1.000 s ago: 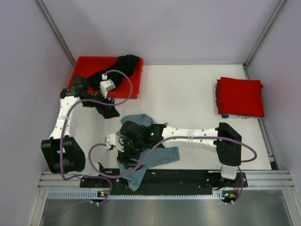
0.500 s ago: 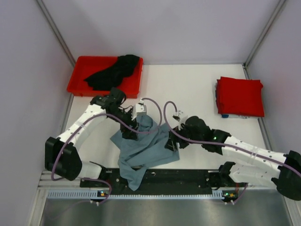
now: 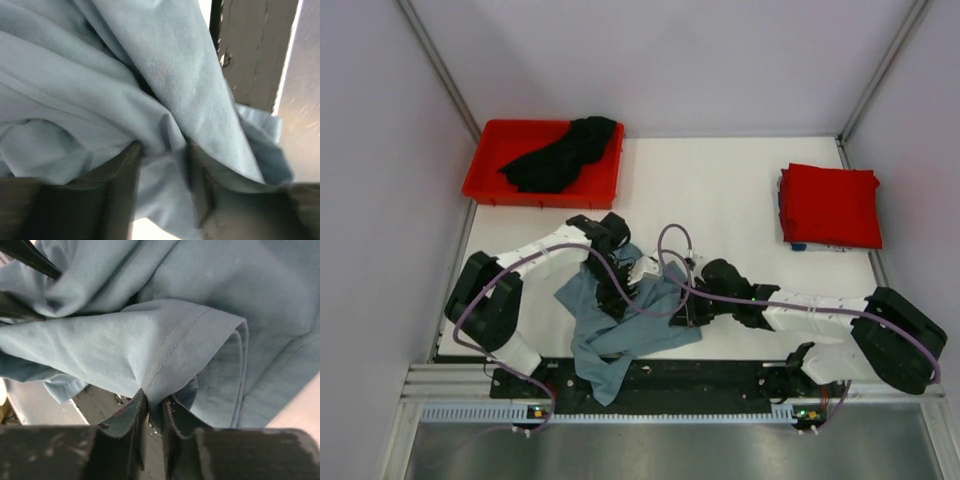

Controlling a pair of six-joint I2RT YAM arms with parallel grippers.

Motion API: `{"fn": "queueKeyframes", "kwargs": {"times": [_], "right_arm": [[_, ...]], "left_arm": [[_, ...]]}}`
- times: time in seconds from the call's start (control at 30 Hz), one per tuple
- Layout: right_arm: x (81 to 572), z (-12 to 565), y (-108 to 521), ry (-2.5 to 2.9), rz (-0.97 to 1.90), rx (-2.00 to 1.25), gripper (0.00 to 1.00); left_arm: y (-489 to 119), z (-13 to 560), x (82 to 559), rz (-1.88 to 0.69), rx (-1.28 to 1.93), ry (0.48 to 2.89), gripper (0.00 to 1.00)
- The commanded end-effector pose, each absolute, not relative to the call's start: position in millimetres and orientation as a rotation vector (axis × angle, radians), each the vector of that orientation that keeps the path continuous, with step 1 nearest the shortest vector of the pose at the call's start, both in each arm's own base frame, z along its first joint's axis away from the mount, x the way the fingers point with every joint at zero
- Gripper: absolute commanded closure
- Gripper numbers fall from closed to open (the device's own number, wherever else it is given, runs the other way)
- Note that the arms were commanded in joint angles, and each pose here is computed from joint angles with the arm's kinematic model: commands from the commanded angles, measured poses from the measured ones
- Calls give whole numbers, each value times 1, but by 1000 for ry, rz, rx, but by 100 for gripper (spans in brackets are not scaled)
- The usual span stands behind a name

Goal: Fold and stack the t-shirts
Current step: Flatten out the tshirt

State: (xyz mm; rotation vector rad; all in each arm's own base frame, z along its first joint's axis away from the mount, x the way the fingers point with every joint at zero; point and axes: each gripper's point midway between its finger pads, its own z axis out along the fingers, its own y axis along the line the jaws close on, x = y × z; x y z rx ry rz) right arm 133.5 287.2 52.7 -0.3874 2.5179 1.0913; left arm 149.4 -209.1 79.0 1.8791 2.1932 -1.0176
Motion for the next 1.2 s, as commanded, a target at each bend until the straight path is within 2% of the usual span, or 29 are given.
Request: {"fn": "queueKeyframes", "kwargs": {"times": [0.0,0.03,0.17,0.27,0.4,0.5,0.63,0.77,0.97,1.17], "right_arm": [[144,77,304,2427,1198,-395,100],[150,78,298,2425,1170,-373,100],[189,110,268,2326,1076,-272,100],[223,144,227,2246,933,-190,100],[270,235,169,2019,815,-88,100],[281,313,145,1869,752,-95,100],[275,415,131,1680,649,-160,100],[254,479,118,1533,593,-180,100],[210,527,91,1399,487,-163,100],[168,547,65,1305,419,-111,100]], "left_arm": [[-207,74,158,-928,1890,2246,87],[-206,78,166,-902,1859,2257,100],[-202,114,207,-806,1698,2220,100],[-182,161,257,-682,1490,2189,100],[-139,251,321,-514,1201,2075,100],[-116,318,338,-357,1107,1955,100],[-80,410,335,-88,994,1773,100],[-43,481,309,170,865,1614,100],[5,539,266,472,679,1509,100],[46,582,228,684,472,1471,100]]}}
